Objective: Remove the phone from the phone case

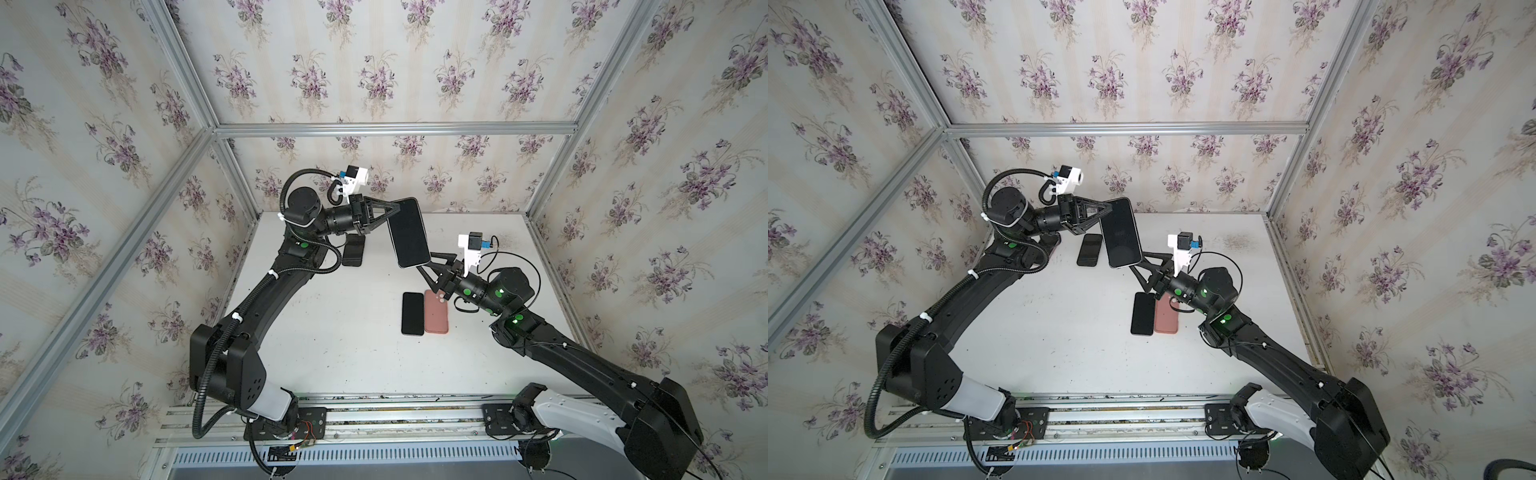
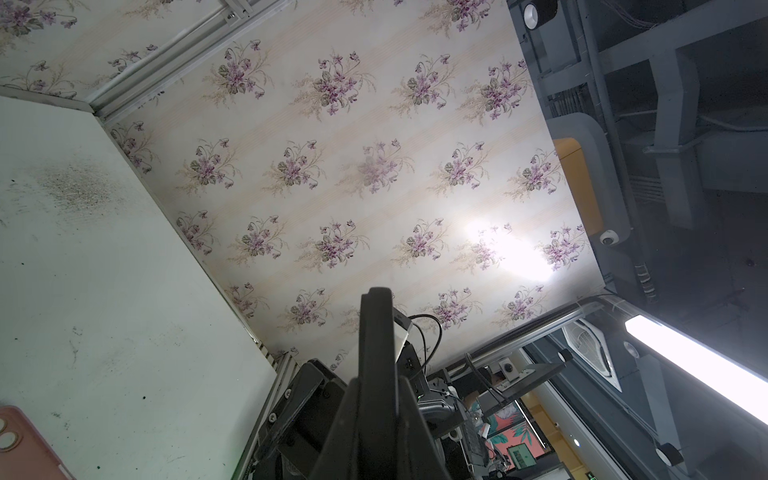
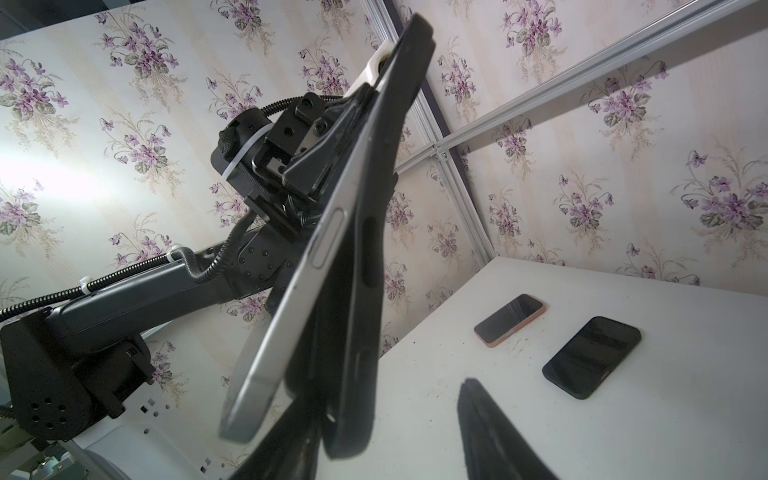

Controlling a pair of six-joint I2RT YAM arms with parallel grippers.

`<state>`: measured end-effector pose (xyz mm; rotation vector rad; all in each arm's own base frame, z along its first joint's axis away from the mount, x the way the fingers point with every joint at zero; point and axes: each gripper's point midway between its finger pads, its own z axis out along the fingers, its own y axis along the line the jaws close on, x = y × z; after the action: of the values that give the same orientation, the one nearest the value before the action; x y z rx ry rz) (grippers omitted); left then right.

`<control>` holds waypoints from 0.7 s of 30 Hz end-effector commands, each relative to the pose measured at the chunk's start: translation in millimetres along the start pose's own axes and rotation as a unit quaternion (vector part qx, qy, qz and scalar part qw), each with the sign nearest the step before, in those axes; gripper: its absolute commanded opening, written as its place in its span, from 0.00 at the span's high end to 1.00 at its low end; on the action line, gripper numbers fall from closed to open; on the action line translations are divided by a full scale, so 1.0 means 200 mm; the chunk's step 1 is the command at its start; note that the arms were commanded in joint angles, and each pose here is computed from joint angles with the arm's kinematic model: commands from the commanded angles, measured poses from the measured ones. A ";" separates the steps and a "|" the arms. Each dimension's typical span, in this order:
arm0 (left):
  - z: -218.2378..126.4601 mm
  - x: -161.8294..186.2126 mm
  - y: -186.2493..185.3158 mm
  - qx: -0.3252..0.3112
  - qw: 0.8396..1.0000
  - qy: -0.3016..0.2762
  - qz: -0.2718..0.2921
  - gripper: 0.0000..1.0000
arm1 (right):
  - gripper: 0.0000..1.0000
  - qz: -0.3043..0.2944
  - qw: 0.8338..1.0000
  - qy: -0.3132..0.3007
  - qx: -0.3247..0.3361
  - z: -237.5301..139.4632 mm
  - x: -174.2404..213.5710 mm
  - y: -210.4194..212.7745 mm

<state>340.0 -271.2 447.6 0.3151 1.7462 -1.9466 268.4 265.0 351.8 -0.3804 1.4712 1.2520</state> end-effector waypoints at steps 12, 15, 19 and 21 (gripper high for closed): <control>0.02 0.05 0.01 0.016 1.000 0.023 0.007 1.00 | 0.66 0.030 0.999 -0.028 -0.017 -0.03 -0.04 0.03; 0.03 0.06 0.01 0.020 0.999 0.029 0.012 1.00 | 0.66 0.034 0.999 -0.029 -0.012 -0.04 -0.04 0.02; 0.04 0.07 0.02 0.021 0.999 0.032 0.013 1.00 | 0.66 0.042 0.998 -0.038 -0.006 -0.05 -0.05 0.00; 0.04 0.08 0.01 0.022 0.999 0.033 0.016 1.00 | 0.66 0.048 0.998 -0.044 -0.002 -0.05 -0.06 -0.02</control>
<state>343.2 -280.3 432.2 0.3298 1.7537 -1.9513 263.4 260.3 341.9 -0.3239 1.4959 1.3371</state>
